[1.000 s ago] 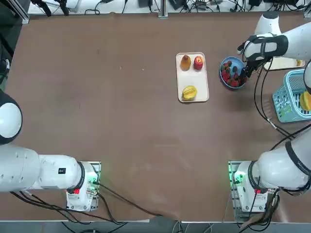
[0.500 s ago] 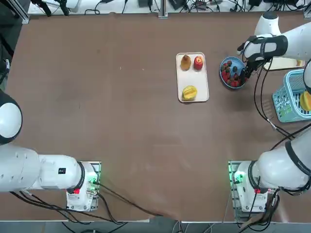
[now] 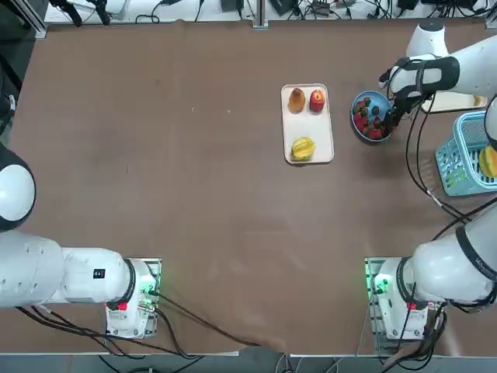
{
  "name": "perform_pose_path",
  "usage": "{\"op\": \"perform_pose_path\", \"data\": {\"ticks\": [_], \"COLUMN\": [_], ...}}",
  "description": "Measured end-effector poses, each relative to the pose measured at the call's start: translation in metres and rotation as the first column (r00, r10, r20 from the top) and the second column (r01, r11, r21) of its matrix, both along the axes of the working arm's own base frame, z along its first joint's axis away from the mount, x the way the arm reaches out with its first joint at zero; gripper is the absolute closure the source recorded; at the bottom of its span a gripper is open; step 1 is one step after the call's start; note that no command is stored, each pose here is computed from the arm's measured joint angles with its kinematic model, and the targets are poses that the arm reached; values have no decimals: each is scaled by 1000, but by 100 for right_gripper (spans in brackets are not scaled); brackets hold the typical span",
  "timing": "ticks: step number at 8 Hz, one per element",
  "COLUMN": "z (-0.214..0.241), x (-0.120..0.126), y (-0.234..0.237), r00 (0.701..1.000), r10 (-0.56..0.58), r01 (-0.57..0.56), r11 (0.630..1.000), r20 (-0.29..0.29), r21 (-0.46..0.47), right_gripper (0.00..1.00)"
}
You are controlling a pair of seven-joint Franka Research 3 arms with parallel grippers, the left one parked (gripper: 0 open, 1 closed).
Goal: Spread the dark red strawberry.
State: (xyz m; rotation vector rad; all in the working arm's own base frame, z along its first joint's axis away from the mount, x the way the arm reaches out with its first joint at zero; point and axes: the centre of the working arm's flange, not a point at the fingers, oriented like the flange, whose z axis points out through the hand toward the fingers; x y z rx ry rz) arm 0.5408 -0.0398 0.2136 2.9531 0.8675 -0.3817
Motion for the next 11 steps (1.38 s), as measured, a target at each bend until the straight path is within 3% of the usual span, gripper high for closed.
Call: {"op": "perform_pose_path", "data": {"ticks": [2,7,11], "z": [1,26,69], "x": [0,7,43], "y": [0,-2,-6], "r00": [1000,1000,998], "r10": [0,-6,-14], "r01": [0,6,15], "r11": [1000,1000,1000], "r20": [2,1,64], "r21": [0,-9,-21], "right_gripper": [63,63,63]}}
